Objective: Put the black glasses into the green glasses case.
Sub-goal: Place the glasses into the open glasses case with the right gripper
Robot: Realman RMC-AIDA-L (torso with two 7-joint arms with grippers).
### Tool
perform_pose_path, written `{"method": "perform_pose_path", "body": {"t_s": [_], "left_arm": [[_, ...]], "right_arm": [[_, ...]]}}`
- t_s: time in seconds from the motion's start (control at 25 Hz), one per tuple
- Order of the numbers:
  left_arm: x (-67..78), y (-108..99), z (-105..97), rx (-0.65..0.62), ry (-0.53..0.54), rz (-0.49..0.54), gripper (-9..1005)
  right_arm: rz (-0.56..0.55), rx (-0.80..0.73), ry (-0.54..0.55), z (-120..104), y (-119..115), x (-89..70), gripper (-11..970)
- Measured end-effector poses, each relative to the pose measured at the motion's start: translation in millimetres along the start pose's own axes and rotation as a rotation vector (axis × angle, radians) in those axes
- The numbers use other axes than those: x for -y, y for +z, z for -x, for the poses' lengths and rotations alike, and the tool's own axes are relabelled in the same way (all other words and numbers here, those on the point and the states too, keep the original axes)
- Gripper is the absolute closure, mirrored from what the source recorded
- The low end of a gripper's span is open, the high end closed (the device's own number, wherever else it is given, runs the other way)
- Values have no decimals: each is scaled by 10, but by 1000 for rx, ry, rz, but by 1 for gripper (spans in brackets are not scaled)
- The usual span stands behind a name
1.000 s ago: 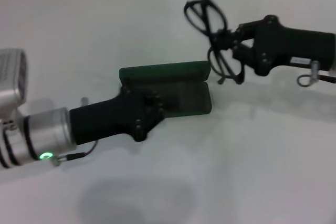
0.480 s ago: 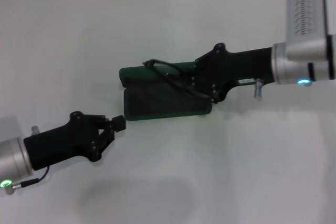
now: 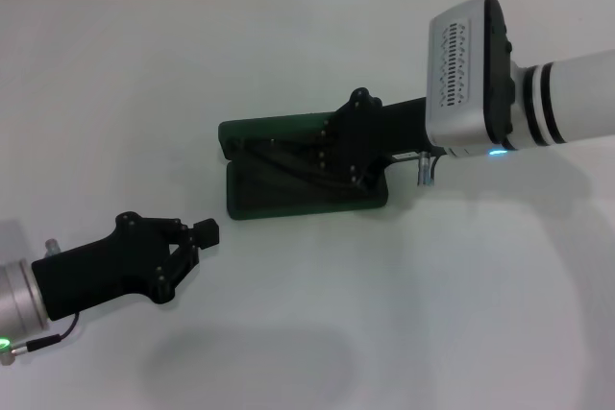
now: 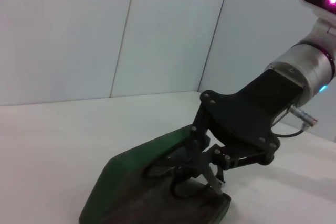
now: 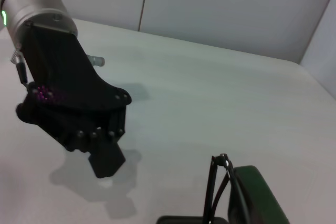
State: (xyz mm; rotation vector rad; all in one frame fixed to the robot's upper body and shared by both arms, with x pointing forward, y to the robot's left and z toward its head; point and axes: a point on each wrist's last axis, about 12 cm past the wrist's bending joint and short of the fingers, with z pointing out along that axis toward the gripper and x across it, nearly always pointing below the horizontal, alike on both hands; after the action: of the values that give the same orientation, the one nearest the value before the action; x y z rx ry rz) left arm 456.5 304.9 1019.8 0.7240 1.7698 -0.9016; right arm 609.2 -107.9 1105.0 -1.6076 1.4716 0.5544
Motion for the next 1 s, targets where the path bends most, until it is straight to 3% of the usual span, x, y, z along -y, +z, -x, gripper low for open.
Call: {"method": "perform_pose_path", "body": {"t_s": [1.0], "left_arm": [[2,61,47,6,-4,-28,940]], "right_arm": [[-18,-56,-102,42,100,-30,875]]}}
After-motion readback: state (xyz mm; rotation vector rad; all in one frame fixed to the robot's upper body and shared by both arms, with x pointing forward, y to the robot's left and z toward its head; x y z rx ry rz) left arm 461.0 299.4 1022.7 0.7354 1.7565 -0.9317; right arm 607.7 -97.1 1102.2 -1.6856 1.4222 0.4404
